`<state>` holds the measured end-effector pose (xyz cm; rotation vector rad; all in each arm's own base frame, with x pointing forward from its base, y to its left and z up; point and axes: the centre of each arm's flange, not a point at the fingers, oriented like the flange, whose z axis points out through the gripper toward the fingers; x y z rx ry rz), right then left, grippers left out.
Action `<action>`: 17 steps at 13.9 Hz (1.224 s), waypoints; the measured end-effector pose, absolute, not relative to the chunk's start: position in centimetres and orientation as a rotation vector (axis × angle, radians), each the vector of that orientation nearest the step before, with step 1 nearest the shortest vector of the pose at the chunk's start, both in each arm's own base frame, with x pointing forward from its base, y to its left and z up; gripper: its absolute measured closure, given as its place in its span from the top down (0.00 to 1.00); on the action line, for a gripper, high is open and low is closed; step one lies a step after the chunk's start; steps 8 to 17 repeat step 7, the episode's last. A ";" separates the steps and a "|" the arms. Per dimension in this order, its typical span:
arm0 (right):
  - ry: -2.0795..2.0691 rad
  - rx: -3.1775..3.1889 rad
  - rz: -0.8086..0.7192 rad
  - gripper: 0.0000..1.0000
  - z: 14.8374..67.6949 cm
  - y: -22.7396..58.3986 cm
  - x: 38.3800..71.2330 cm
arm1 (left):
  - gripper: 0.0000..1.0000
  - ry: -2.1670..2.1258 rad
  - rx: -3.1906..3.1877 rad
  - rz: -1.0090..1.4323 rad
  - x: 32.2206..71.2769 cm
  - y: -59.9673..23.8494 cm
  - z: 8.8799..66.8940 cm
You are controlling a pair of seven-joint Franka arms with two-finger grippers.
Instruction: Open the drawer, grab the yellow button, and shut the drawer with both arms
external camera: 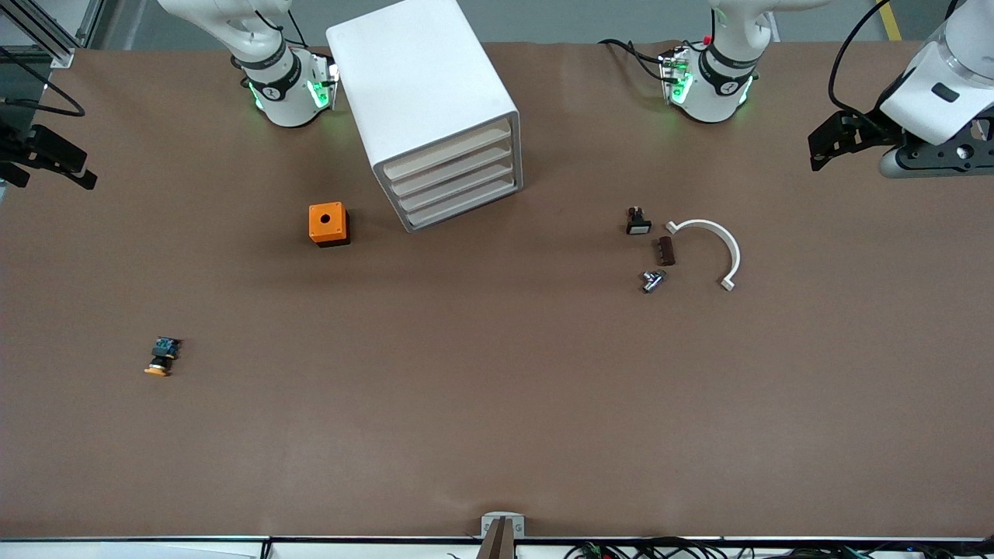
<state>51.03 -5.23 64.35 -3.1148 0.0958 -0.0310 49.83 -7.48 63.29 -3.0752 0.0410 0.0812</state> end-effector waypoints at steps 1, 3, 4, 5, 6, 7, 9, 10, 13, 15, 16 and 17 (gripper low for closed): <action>0.096 -3.115 -0.030 1.00 64.3 -5.2 51.0 | 1.00 0.041 -3.076 0.077 49.8 -7.5 63.4; 0.099 -3.115 -0.025 1.00 64.2 -5.2 51.0 | 1.00 0.039 -3.077 0.063 49.9 -7.4 63.8; 0.109 -3.114 -0.021 1.00 64.1 -5.2 51.0 | 1.00 0.033 -3.079 0.052 50.0 -7.2 64.0; 0.125 -3.114 -0.018 1.00 64.1 -5.2 51.0 | 1.00 0.026 -3.082 0.039 50.1 -7.0 64.4; 0.137 -3.113 -0.017 1.00 64.0 -5.2 51.0 | 1.00 0.022 -3.084 0.028 50.3 -6.9 64.8; 0.141 -3.113 -0.016 1.00 64.0 -5.2 51.0 | 1.00 0.020 -3.085 0.021 50.4 -6.8 65.0; 0.141 -3.113 -0.016 1.00 64.0 -5.2 51.0 | 1.00 0.020 -3.085 0.021 50.4 -6.8 65.0; 0.141 -3.113 -0.016 1.00 64.0 -5.2 51.0 | 1.00 0.020 -3.085 0.021 50.4 -6.8 65.0; 0.141 -3.113 -0.016 1.00 64.0 -5.2 51.0 | 1.00 0.020 -3.085 0.021 50.4 -6.8 65.0; 0.141 -3.113 -0.016 1.00 64.0 -5.2 51.0 | 1.00 0.020 -3.085 0.021 50.4 -6.8 65.0; 0.141 -3.113 -0.016 1.00 64.0 -5.2 51.0 | 1.00 0.020 -3.085 0.021 50.4 -6.8 65.0; 0.141 -3.113 -0.016 1.00 64.0 -5.2 51.0 | 1.00 0.020 -3.085 0.021 50.4 -6.8 65.0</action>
